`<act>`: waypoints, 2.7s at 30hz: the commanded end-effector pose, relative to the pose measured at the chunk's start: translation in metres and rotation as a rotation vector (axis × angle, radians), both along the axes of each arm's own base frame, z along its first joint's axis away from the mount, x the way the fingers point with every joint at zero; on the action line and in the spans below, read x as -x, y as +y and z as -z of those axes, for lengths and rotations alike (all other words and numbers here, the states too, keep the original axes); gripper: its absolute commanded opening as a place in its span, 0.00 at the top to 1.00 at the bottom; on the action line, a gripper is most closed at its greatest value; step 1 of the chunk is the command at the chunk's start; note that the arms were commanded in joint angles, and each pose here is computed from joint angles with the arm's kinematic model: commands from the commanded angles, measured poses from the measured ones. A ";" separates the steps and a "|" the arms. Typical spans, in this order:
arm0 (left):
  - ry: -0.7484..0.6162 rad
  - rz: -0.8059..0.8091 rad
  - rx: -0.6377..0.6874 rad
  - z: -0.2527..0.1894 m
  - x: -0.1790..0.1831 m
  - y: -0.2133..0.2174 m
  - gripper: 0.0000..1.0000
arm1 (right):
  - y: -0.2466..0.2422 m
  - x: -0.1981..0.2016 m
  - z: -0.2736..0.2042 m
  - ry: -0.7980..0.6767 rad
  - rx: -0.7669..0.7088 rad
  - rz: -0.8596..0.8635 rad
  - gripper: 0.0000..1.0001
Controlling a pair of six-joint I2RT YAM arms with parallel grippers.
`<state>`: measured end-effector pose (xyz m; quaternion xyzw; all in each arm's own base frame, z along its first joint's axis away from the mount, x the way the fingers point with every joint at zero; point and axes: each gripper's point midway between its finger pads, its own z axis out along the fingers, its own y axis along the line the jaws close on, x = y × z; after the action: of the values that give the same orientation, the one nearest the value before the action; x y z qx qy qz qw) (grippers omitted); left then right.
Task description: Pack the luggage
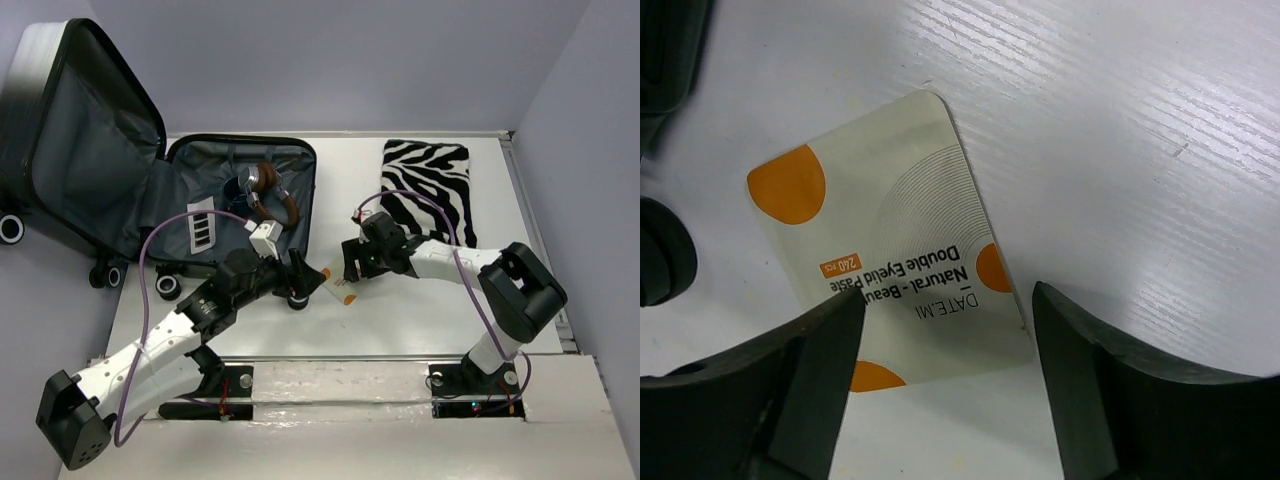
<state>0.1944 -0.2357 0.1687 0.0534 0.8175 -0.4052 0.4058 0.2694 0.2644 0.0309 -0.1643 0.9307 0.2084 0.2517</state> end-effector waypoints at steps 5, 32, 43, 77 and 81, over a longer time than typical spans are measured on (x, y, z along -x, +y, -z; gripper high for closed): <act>-0.030 -0.127 -0.018 0.003 -0.017 0.005 0.06 | -0.037 0.037 0.056 0.154 0.249 0.073 0.42; -0.087 -0.115 -0.122 0.006 0.008 -0.032 0.18 | -0.050 0.032 -0.004 0.006 0.216 0.234 0.57; -0.168 -0.258 -0.057 -0.040 -0.002 0.003 0.08 | 0.044 0.010 -0.009 -0.096 0.150 0.044 0.04; -0.144 -0.127 -0.244 -0.010 -0.035 -0.086 0.17 | -0.099 0.018 -0.076 -0.198 0.153 0.443 0.28; -0.141 -0.122 -0.327 0.009 -0.050 -0.108 0.17 | -0.106 0.026 -0.062 -0.170 0.156 0.456 0.41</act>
<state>0.2252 -0.3199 0.1484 0.0865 0.8564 -0.2457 0.4458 0.2525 0.1669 0.1129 0.0140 0.9242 0.0677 0.3755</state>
